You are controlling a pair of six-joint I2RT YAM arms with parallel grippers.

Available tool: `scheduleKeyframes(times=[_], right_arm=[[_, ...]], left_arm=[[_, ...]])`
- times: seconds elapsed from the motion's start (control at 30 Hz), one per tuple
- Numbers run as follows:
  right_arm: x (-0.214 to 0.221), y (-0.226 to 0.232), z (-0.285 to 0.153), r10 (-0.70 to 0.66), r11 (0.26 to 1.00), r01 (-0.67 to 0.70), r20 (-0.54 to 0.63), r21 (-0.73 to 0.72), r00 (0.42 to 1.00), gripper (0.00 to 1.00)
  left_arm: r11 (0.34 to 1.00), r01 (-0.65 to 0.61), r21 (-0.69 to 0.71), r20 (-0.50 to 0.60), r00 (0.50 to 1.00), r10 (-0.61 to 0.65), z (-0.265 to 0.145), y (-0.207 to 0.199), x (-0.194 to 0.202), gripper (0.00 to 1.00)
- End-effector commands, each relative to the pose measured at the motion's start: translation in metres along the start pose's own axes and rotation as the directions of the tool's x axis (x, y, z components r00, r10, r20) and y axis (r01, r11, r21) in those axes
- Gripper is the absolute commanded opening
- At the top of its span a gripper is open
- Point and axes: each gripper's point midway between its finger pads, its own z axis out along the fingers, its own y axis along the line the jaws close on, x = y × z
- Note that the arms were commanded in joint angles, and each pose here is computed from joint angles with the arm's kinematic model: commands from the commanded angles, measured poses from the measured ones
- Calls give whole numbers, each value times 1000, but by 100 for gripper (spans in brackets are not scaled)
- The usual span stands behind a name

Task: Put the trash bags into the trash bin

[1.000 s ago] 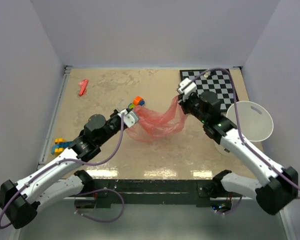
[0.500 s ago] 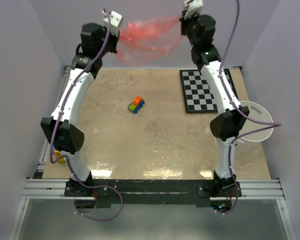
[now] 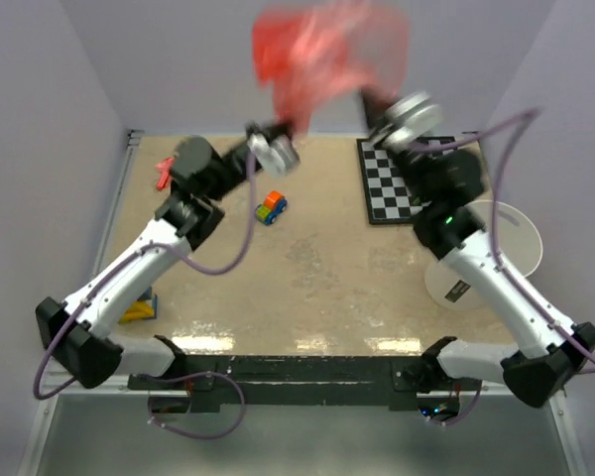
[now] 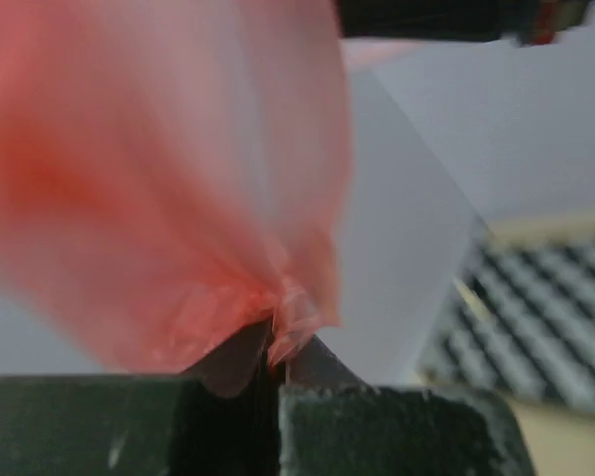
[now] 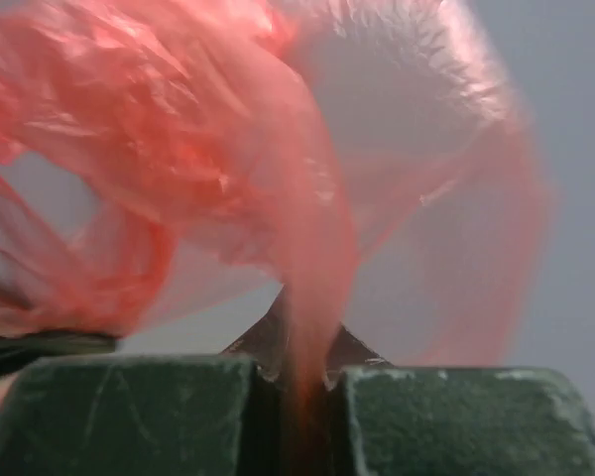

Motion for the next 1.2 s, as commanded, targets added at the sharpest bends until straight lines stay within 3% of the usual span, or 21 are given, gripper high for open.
scheduleKeyframes(times=[0.0,0.03,0.07,0.1,0.13,0.17,0.23,0.3,0.4,0.5,0.63,0.73,0.8,0.87,0.93,1.07,1.17], right_arm=[[203,177,-263,-328,732,-238,-637,-638,697,0],[179,162,-255,-241,802,-209,-622,-560,745,0],[141,148,-240,-170,837,-162,-530,-522,831,0],[118,139,-233,-134,855,-131,-458,-502,879,0],[98,131,-226,-112,868,-107,-401,-485,909,0],[93,128,-223,-103,874,-106,-394,-474,913,0],[102,130,-217,-80,879,-155,-460,-451,884,0],[128,126,-211,-58,913,-188,-572,-361,818,0],[169,109,-202,39,971,-192,-703,-140,710,0],[200,88,-193,140,981,-194,-771,22,622,0],[222,39,-175,282,959,-170,-760,226,586,0],[231,3,-169,370,925,-154,-733,347,571,0],[233,-9,-163,398,913,-169,-717,372,572,0],[231,-7,-156,419,906,-209,-704,369,574,0],[227,3,-150,449,894,-273,-689,356,569,0],[226,10,-150,480,877,-315,-685,362,549,0],[225,9,-153,468,884,-305,-695,355,546,0]], left_arm=[[750,86,655,-293,945,148,-190,-214,125,0],[807,-26,591,-175,972,159,-188,-203,103,0],[863,-130,488,-52,983,177,-187,-188,78,0],[885,-202,420,29,977,210,-187,-178,62,0],[882,-235,408,73,972,225,-189,-177,51,0],[871,-212,443,47,976,214,-191,-179,52,0],[851,-63,522,-117,983,145,-196,-187,70,0],[837,149,526,-372,926,69,-209,-194,100,0],[836,374,401,-627,778,-47,-218,-194,123,0],[802,514,304,-754,644,-126,-231,-201,135,0],[771,631,82,-774,528,-349,-229,-181,133,0],[755,655,-26,-778,461,-427,-231,-171,141,0],[740,667,-87,-787,410,-461,-236,-170,150,12],[717,689,-107,-780,389,-490,-234,-174,154,34],[700,706,-107,-760,396,-516,-227,-178,159,42],[678,729,-90,-721,422,-549,-207,-184,172,38],[676,730,-101,-701,430,-569,-192,-174,177,19]])
